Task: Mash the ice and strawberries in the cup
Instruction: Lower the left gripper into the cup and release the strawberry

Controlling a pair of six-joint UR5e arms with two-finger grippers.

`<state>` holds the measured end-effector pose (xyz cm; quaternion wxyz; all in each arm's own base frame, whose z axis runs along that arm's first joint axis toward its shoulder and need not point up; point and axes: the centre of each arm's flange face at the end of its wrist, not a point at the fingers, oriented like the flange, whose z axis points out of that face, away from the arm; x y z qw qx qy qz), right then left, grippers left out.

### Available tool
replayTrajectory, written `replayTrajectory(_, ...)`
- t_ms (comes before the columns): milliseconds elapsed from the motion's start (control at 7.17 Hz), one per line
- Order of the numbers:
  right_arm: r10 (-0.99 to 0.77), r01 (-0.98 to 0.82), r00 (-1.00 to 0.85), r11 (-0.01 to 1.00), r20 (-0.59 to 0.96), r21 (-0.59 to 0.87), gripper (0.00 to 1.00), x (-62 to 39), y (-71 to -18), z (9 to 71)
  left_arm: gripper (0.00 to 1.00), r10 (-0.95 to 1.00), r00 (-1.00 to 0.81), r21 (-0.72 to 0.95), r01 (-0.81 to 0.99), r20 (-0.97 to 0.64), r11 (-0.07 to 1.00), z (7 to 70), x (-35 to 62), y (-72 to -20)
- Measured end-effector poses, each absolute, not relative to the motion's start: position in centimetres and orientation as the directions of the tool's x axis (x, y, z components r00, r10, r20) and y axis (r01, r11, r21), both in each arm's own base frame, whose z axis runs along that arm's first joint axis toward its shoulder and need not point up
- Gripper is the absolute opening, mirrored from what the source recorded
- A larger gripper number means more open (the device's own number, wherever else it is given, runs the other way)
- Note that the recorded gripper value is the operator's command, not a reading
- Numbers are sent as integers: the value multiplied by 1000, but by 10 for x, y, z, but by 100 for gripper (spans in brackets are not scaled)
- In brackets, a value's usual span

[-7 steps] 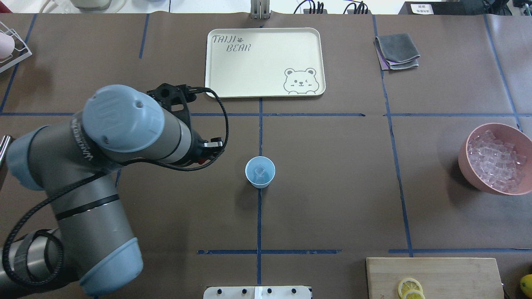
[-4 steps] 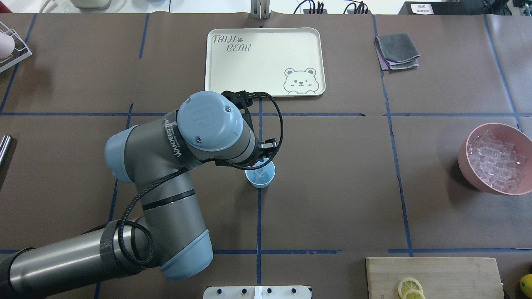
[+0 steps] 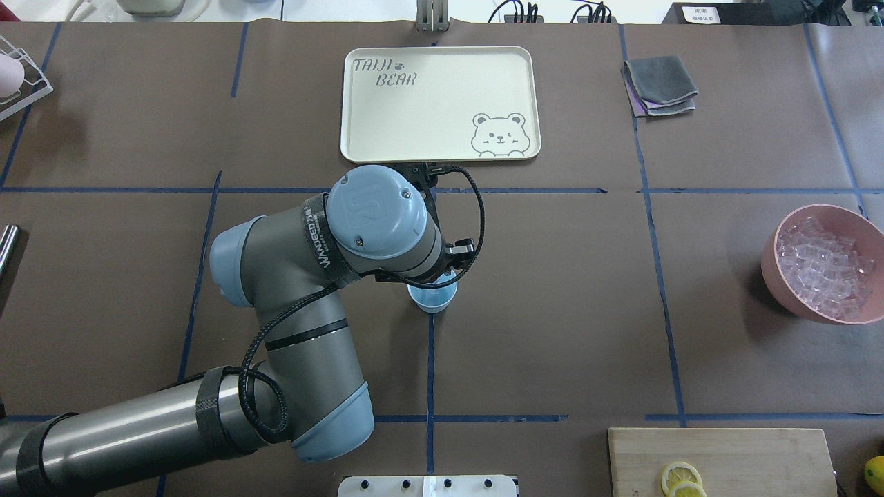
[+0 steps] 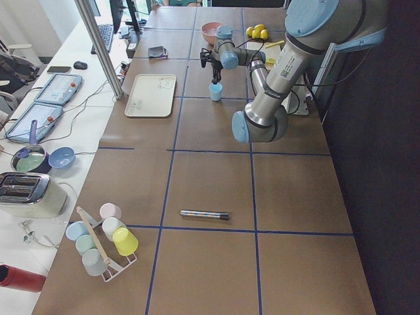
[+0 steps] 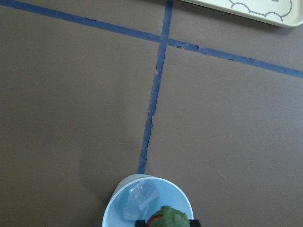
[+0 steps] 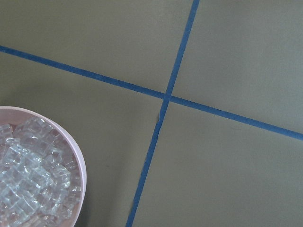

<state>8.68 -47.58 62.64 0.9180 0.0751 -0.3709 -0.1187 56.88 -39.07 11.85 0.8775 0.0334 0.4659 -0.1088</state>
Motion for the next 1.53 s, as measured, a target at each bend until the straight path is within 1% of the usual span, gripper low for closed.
replayTrajectory(140,-273,161,697,961,663,226,99,87,-476,626,9,-159,544,-42,220,-824,975,119,569,-390)
replayTrajectory(279,-274,161,697,960,663,227,99,87,-476,626,29,-158,544,-42,219,-824,975,120,570,-390)
replayTrajectory(419,-274,161,697,960,662,229,99,87,-476,625,46,-157,545,-41,218,-823,975,121,570,-389)
replayTrajectory(698,-274,160,697,960,662,229,99,87,-477,624,70,-152,547,-38,215,-823,976,121,570,-388)
replayTrajectory(837,-274,160,697,960,662,229,99,87,-477,624,75,-151,547,-37,214,-823,976,121,570,-388)
replayTrajectory(1116,-275,160,697,960,662,230,99,87,-477,623,100,-151,548,-37,213,-823,976,122,570,-387)
replayTrajectory(1535,-275,159,698,960,662,231,99,87,-477,622,100,-144,543,-31,211,-827,977,118,565,-386)
